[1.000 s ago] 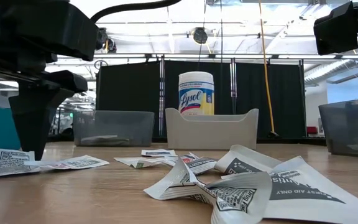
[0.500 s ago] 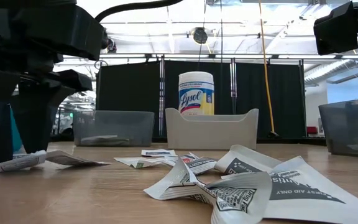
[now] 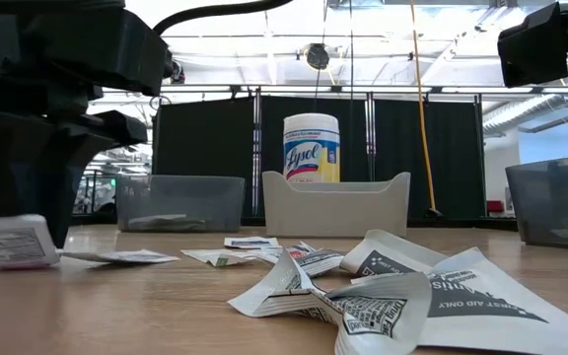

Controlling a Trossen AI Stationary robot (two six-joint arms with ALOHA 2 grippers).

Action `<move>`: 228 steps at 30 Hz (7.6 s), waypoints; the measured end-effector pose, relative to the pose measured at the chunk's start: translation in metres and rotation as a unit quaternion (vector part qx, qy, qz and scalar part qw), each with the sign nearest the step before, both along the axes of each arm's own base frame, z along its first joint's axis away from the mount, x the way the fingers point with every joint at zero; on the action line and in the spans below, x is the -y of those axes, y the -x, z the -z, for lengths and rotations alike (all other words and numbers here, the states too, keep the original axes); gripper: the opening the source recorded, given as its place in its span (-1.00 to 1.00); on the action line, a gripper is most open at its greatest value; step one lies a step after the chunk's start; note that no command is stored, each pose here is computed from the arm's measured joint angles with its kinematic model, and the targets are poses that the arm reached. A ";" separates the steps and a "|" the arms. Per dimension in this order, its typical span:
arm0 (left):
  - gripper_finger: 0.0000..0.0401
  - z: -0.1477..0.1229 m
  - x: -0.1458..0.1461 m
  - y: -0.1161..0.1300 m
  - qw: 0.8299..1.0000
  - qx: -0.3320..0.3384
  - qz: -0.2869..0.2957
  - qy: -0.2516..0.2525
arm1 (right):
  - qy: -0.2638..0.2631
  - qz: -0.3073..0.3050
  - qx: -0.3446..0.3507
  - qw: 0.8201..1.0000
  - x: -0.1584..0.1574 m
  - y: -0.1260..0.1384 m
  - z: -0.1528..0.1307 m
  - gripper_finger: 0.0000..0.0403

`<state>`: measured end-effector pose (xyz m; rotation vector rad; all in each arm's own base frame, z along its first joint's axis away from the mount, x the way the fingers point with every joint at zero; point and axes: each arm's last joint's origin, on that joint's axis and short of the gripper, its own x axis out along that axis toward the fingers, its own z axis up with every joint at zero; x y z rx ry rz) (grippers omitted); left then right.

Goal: Pick & Place First Aid Supplies
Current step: Put the orange ointment pack into the blue bin

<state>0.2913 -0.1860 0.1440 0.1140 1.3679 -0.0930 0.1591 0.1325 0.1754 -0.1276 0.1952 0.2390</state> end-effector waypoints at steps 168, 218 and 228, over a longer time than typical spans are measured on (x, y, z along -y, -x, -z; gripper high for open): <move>0.12 0.008 -0.022 -0.028 0.985 0.056 -0.157 0.055 | 0.005 0.003 -0.008 1.000 0.000 0.000 0.002 0.05; -0.62 -0.002 -0.035 -0.015 0.989 -0.001 -0.143 0.026 | 0.007 0.003 -0.009 1.000 0.001 0.000 0.002 0.05; -0.61 -0.003 -0.033 -0.019 0.993 0.001 -0.107 0.057 | 0.007 0.003 -0.009 1.000 0.001 0.000 0.002 0.05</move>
